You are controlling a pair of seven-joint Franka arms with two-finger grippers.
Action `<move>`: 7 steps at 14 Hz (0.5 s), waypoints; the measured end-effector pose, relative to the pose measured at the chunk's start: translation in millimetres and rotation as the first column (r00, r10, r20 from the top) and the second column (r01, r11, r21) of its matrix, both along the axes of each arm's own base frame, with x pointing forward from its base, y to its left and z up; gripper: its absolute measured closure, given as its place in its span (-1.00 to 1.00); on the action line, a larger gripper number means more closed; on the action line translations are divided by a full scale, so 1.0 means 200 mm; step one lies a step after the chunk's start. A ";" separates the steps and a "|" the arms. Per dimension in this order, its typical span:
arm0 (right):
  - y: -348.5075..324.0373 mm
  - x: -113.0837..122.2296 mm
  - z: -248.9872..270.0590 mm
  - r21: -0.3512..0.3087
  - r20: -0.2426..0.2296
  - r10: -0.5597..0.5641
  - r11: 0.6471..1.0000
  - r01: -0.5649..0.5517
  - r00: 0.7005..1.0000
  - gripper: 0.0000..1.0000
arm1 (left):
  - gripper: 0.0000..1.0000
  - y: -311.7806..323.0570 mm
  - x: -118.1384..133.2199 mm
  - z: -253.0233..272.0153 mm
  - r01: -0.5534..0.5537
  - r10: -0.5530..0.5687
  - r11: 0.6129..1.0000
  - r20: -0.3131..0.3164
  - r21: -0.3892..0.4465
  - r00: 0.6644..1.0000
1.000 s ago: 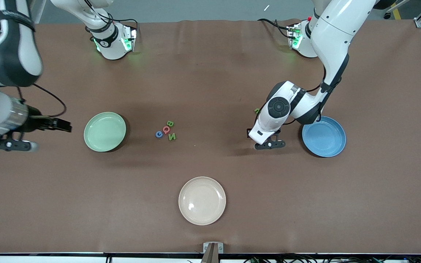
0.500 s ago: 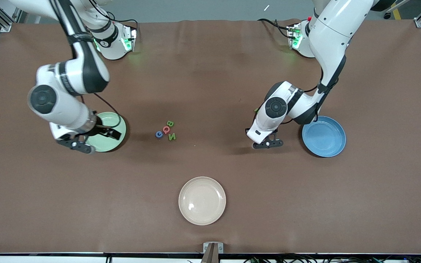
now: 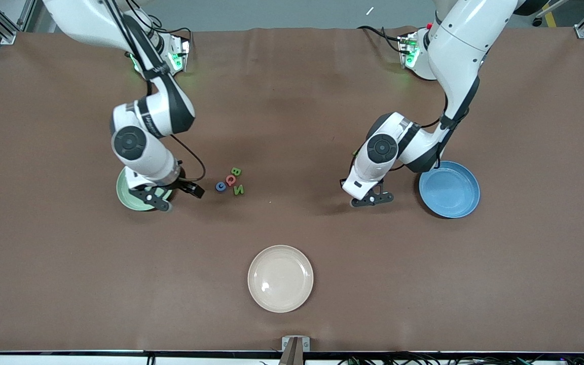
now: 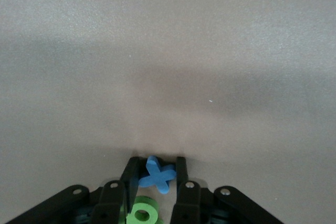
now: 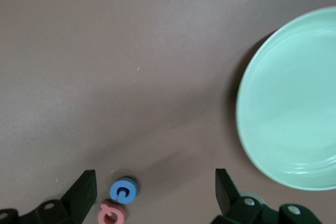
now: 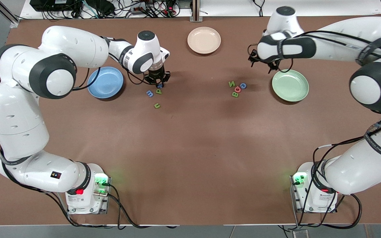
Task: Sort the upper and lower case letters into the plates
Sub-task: 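Carry the x into the blue plate while the right gripper grasps the C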
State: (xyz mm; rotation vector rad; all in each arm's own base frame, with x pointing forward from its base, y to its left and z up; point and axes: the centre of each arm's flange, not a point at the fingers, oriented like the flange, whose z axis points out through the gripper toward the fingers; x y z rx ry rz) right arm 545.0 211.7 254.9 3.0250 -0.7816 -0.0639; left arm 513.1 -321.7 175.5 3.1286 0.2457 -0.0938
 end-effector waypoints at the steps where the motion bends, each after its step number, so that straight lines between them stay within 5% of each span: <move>1: 0.04 -0.01 -0.05 -0.002 0.001 -0.014 1.000 0.014 1.000 -0.96 | 0.36 0.01 0.01 0.00 -0.007 0.007 1.000 0.002 0.000 1.000; 7: 0.19 -0.12 -0.24 -0.001 0.021 -0.056 0.998 0.056 0.998 -0.90 | 0.36 0.26 0.18 0.32 -0.034 0.032 0.998 0.021 0.060 0.999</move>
